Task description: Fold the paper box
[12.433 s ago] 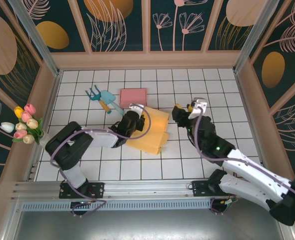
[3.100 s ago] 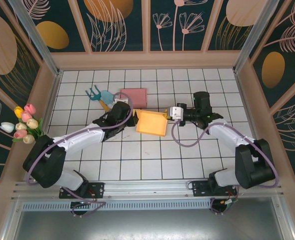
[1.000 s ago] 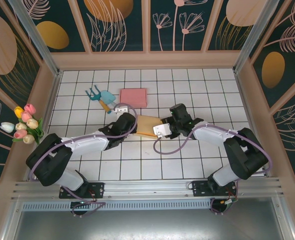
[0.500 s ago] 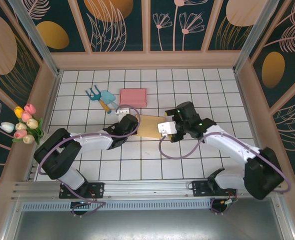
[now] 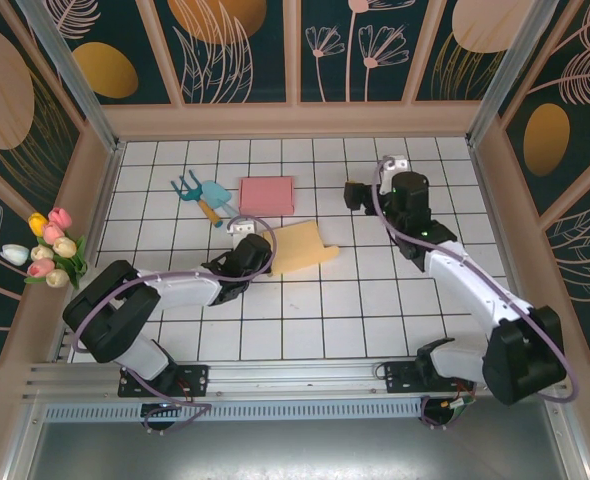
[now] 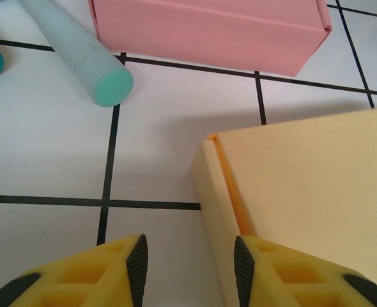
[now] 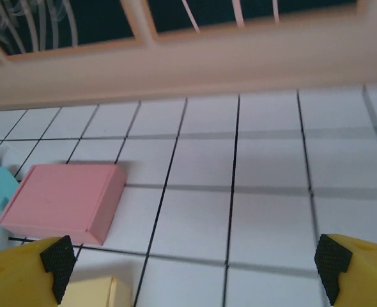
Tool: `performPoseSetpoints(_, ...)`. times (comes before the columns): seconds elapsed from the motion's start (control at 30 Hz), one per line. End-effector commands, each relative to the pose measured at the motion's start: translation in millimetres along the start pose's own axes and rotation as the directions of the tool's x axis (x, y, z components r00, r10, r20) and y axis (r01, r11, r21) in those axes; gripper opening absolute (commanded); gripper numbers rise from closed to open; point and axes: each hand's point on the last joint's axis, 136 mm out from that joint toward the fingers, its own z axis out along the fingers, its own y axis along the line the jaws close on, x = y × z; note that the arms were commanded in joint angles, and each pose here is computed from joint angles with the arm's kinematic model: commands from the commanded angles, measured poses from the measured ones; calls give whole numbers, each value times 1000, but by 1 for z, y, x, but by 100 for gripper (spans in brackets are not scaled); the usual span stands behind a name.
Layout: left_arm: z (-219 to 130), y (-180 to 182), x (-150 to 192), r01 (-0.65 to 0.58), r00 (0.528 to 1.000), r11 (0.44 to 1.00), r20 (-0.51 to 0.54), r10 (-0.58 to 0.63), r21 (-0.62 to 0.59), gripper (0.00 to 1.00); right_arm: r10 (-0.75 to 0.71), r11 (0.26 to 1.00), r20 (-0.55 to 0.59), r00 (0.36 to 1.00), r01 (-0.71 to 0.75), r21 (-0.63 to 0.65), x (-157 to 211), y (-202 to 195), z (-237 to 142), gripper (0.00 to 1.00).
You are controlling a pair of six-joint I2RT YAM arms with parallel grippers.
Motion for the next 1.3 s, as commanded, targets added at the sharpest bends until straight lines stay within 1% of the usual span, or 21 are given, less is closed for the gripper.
performPoseSetpoints(0.0, -5, -2, 0, 10, 1000, 1000, 8, -10, 27, 43, 351, 936, -104, 931, -351, 19, 56, 3, 14, 99)
performPoseSetpoints(0.1, -5, -1, -1, 5, 1000, 1000, 15, -5, 21, 43, 335, 942, -135, 933, -330, 56, 89, 5, 26, 99)
performPoseSetpoints(0.17, -4, 1, -2, 1, 1000, 1000, 18, -1, 11, 43, 274, 962, -184, 944, -271, 43, 105, 15, 36, 98)
performPoseSetpoints(0.23, -3, 1, -1, -2, 1000, 1000, 20, 1, 6, 43, 197, 980, -235, 952, -201, 8, 117, 30, 46, 95)
performPoseSetpoints(0.3, -1, 3, 0, -4, 1000, 1000, 20, 4, -4, 43, 123, 991, -270, 955, -131, -12, 125, 43, 53, 93)
performPoseSetpoints(0.37, 3, 2, 2, -11, 1000, 1000, 12, 11, -9, 44, 69, 997, -288, 955, -73, -4, 129, 50, 60, 93)
performPoseSetpoints(0.57, 10, -1, 6, -17, 1000, 1000, -2, 17, -11, 44, -31, 999, -338, 941, 24, -24, 136, 62, 72, 91)
performPoseSetpoints(0.63, 12, -2, 6, -18, 1000, 1000, -4, 18, -10, 44, -53, 999, -353, 934, 48, -26, 142, 61, 73, 88)
performPoseSetpoints(0.83, 17, -7, 1, -29, 1000, 999, -2, 29, -19, 44, -84, 996, -399, 913, 65, -61, 166, 62, 73, 71)
performPoseSetpoints(0.97, 15, -9, -1, -17, 1000, 1000, 1, 17, -10, 44, -73, 997, -420, 905, 72, -19, 177, 54, 72, 68)
performPoseSetpoints(1.07, 7, -11, -5, 31, 999, 999, 11, -31, 12, 46, -10, 999, -413, 911, 22, 24, 181, 49, 64, 65)
performPoseSetpoints(1.2, -9, -19, -11, 121, 993, 990, -9, -120, 73, 49, 65, 998, -382, 922, -68, 4, 186, 57, 49, 64)
performPoseSetpoints(1.27, -14, -20, -13, 160, 987, 985, -38, -157, 63, 52, 87, 995, -378, 922, -96, -6, 190, 61, 43, 64)
